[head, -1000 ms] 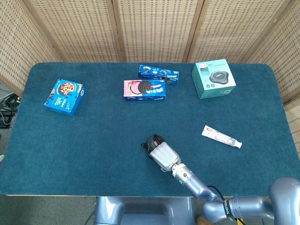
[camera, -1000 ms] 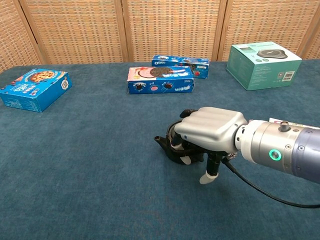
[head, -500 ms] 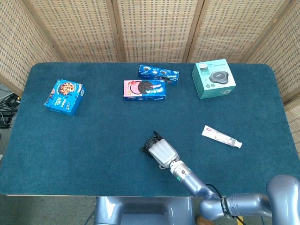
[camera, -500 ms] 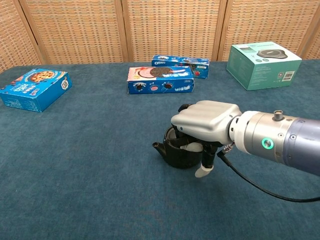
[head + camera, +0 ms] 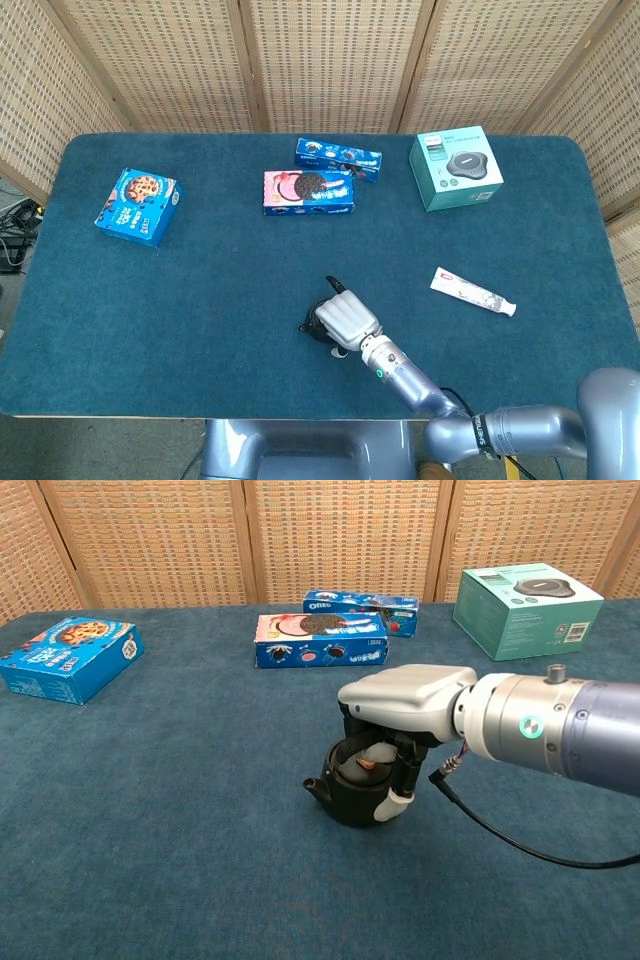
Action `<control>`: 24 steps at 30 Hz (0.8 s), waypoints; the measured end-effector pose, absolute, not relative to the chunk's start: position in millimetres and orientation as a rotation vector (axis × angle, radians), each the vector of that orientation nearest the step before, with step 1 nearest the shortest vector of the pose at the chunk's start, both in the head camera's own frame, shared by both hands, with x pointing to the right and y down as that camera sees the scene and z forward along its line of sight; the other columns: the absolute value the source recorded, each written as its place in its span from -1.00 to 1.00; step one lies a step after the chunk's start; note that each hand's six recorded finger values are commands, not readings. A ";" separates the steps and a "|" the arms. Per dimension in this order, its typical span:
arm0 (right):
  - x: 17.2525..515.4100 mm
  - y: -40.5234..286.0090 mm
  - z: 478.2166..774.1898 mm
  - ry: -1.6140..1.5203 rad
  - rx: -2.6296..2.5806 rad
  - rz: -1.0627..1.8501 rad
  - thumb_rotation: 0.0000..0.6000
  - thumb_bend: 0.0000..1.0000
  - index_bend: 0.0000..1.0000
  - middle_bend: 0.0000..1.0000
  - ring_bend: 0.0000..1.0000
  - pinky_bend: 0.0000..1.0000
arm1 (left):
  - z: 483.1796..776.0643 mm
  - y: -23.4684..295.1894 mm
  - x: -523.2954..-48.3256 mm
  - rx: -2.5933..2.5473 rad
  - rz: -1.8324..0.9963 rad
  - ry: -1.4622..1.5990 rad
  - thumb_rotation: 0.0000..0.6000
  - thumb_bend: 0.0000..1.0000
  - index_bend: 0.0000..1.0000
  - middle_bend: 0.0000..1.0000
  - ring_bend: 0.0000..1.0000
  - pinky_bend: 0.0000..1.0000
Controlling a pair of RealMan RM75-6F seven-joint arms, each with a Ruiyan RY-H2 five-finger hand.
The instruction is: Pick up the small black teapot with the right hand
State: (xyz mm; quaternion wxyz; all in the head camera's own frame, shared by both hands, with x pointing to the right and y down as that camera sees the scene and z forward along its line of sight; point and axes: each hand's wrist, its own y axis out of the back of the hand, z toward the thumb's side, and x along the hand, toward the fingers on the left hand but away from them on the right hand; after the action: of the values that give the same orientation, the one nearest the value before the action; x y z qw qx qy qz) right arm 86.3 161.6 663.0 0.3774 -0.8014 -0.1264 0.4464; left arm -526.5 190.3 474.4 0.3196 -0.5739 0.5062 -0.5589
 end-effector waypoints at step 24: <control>94.5 136.8 621.2 -0.516 -2.114 1.310 -0.71 -1.00 1.00 1.00 0.79 -1.00 | 476.2 189.2 -525.9 -1.519 -1.471 1.329 1.00 -1.00 -1.00 -1.00 -1.00 -1.00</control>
State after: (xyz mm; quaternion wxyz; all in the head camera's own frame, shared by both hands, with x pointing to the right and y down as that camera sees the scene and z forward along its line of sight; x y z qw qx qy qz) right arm 94.5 136.8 621.2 0.2965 -0.7949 -0.1940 0.4925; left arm -525.9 189.2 476.2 0.3166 -0.5769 0.5047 -0.5588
